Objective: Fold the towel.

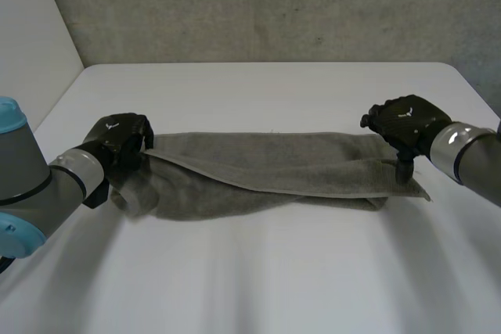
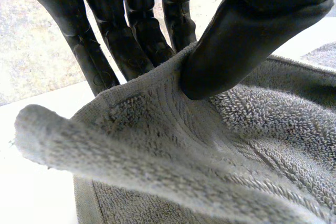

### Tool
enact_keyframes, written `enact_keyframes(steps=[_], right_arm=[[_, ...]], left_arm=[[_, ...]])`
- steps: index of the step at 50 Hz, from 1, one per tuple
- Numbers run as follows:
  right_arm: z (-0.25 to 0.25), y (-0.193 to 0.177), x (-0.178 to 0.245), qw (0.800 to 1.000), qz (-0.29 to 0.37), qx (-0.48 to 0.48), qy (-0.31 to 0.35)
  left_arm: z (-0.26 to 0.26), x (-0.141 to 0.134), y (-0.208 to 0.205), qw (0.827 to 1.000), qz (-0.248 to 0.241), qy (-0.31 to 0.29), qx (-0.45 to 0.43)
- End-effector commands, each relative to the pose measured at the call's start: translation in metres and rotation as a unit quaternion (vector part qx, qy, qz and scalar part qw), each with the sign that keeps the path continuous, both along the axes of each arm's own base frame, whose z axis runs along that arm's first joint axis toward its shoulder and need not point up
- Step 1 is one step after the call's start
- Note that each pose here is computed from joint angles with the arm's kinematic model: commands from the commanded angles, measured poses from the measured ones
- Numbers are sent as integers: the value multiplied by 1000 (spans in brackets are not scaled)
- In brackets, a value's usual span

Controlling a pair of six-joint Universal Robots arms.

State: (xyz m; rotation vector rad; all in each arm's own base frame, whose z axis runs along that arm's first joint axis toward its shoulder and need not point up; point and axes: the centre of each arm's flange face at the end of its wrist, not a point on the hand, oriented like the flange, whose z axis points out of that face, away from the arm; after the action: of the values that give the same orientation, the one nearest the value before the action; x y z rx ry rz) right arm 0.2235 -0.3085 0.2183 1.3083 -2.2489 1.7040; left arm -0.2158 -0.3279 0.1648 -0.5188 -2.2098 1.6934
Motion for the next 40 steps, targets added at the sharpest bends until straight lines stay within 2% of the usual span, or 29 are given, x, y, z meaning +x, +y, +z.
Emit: enact_keyframes(steps=[1, 6, 14, 26, 40], right_arm=[[-28, 15, -21, 1000, -25, -18, 0], [-47, 27, -49, 997, -63, -34, -2], [-53, 27, -72, 995, -80, -60, -23], [-69, 18, -70, 995, -71, -57, -36], [-67, 9, -69, 989, -95, -33, -110]], left_arm=[[0, 0, 0, 1000, 0, 0, 0], [0, 0, 0, 1000, 0, 0, 1], [-1, 0, 0, 1000, 0, 0, 1], [-3, 0, 2, 1000, 0, -1, 7], [-4, 1, 3, 1000, 0, -1, 8]])
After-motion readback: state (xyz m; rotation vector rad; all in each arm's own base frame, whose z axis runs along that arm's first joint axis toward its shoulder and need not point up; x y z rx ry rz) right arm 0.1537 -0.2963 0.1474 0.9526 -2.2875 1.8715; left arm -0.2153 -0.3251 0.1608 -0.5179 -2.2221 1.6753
